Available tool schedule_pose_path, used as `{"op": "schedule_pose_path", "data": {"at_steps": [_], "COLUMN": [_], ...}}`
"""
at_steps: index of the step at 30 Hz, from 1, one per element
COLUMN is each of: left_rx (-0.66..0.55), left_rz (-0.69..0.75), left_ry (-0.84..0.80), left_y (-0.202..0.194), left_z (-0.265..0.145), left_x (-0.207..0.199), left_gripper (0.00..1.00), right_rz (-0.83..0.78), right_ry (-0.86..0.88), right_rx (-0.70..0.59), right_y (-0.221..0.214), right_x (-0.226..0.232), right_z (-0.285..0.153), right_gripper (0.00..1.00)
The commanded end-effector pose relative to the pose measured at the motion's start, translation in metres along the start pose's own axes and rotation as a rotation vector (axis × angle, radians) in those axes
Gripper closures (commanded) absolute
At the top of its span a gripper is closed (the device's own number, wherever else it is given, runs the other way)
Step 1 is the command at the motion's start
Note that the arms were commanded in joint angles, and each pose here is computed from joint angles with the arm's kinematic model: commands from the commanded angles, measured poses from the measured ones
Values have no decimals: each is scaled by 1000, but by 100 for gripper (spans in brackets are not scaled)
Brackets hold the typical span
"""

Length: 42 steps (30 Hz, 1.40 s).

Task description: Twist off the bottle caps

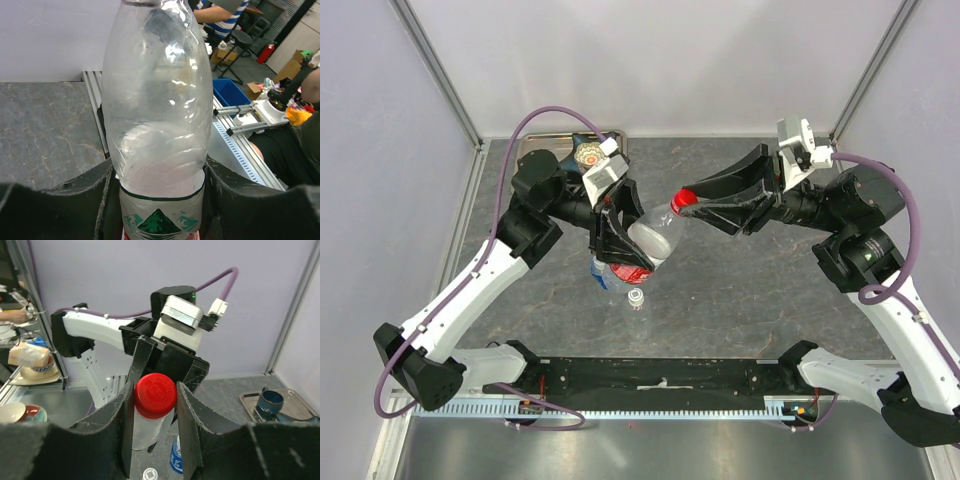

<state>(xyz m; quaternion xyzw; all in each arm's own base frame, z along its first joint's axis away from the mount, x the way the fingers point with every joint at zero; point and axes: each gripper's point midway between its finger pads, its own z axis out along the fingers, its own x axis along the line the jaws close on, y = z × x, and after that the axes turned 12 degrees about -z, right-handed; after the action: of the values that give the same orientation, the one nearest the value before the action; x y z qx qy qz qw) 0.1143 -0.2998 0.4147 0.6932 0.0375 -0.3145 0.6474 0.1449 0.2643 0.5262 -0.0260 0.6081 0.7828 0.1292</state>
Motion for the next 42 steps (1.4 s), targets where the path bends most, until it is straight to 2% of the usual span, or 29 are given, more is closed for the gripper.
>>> {"op": "schedule_pose_path", "data": {"at_steps": [1, 11, 17, 20, 21, 26, 27, 29, 30, 32, 33, 39, 42], "left_rx": [-17, -10, -31, -42, -46, -56, -55, -56, -57, -65, -69, -82, -113], "left_rz": [78, 78, 78, 84, 92, 108, 106, 105, 108, 111, 113, 136, 117], "left_ry": [-29, -34, 19, 54, 60, 85, 88, 91, 92, 107, 116, 140, 223], "left_y": [15, 13, 15, 16, 17, 17, 17, 16, 16, 16, 17, 20, 25], "left_z": [-3, -3, -4, -5, -5, -6, -7, -7, -7, -7, -8, -8, -11], "left_x": [-12, -10, -2, 2, 2, 4, 5, 5, 5, 7, 8, 12, 23], "left_gripper": [87, 88, 88, 88, 88, 87, 87, 87, 87, 85, 85, 85, 85], "right_rz": [51, 40, 53, 60, 58, 58, 59, 58, 54, 52, 51, 58, 90], "right_ry": [232, 326, 223, 178, 169, 118, 116, 104, 83, 63, 32, -66, -227], "right_rx": [73, 82, 90, 97, 96, 98, 99, 97, 95, 96, 98, 84, 49], "right_y": [-23, -29, -29, -29, -28, -28, -28, -26, -25, -25, -26, -16, 0], "right_x": [38, 54, 40, 32, 31, 22, 22, 20, 16, 13, 8, -8, -34], "right_z": [-6, -13, -9, -7, -7, -5, -5, -5, -5, -4, -4, -3, -4], "right_gripper": [100, 100, 100, 91, 84, 71, 60, 52, 42, 33, 26, 9, 3]}}
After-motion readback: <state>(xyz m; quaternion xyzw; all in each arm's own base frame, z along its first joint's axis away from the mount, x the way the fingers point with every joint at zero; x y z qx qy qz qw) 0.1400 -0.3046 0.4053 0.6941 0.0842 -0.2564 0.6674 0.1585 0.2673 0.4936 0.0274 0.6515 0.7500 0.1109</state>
